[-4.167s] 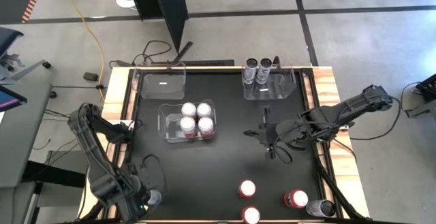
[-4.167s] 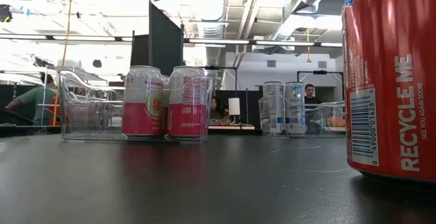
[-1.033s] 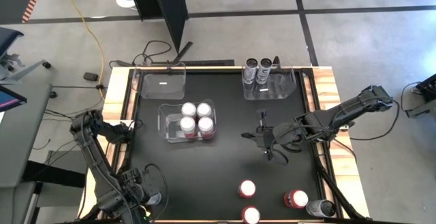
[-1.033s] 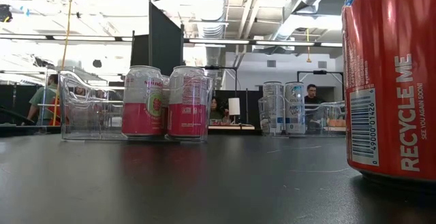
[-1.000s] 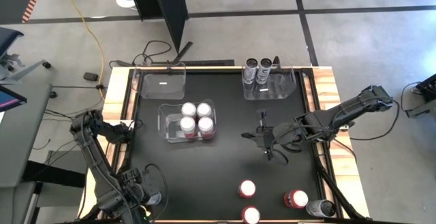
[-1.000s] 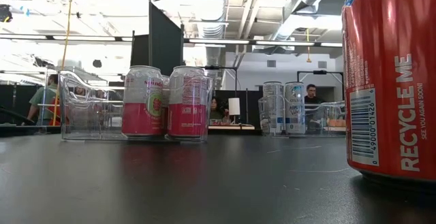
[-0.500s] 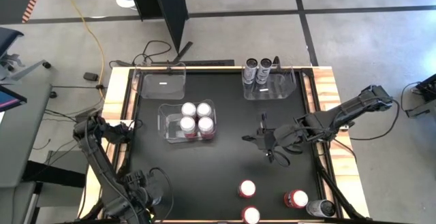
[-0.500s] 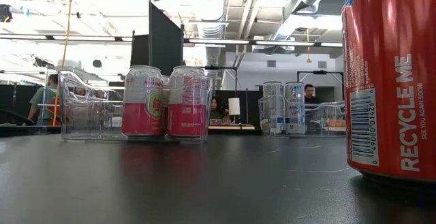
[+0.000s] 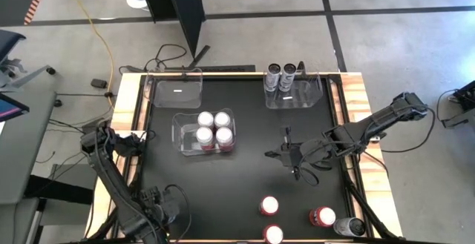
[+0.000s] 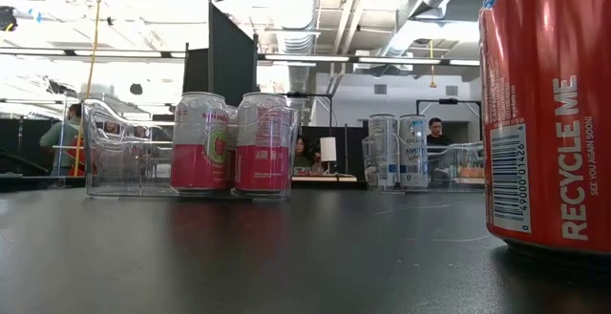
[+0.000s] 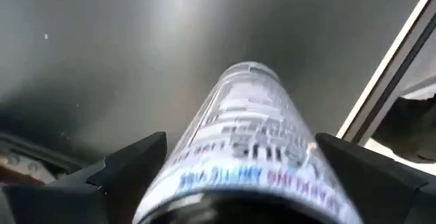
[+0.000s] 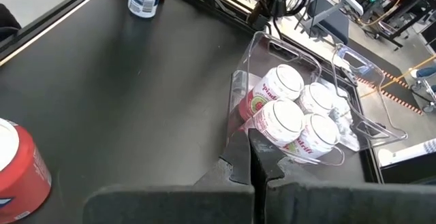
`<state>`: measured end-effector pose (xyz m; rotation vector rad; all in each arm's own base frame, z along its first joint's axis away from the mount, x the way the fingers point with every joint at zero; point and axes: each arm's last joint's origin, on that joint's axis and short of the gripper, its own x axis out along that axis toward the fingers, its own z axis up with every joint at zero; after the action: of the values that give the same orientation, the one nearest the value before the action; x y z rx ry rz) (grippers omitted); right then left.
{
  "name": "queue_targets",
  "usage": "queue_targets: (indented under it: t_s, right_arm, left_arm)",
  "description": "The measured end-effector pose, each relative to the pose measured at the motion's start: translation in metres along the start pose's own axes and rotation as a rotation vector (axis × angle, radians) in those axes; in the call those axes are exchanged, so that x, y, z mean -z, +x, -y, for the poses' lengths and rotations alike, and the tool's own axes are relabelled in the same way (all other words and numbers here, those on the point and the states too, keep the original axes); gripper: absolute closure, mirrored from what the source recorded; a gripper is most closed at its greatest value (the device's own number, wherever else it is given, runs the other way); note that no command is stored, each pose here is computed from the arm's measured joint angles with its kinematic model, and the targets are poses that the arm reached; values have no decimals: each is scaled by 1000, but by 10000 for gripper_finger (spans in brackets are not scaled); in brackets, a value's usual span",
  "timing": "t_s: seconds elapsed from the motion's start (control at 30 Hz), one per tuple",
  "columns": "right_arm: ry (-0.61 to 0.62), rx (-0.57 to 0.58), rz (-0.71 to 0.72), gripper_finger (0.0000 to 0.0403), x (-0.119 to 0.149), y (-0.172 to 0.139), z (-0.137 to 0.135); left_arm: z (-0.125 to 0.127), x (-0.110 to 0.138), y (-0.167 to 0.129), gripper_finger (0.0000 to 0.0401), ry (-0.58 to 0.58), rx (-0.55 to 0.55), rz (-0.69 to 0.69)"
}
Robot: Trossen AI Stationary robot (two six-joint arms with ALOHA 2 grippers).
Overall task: Sort soda cans
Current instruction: Put the right white and blue soda can into the right transparent bin
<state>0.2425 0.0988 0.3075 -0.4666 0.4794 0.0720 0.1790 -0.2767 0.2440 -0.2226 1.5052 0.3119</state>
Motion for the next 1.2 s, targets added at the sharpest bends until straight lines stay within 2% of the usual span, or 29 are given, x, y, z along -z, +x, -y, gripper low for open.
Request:
queue_targets:
  t_s: [0.23, 0.6, 0.93, 1.2]
  right_arm:
    - [18, 1, 1, 403, 0, 0, 0]
    - [28, 1, 1, 403, 0, 0, 0]
    - [27, 1, 0, 403, 0, 0, 0]
    - [20, 1, 2, 403, 0, 0, 0]
  left_arm:
    - [0, -1, 0, 44, 22, -8, 39]
    - [1, 1, 7, 143, 20, 30, 40]
    - [0, 0, 15, 146, 14, 23, 20]
    - [-7, -10, 2, 146, 2, 63, 21]
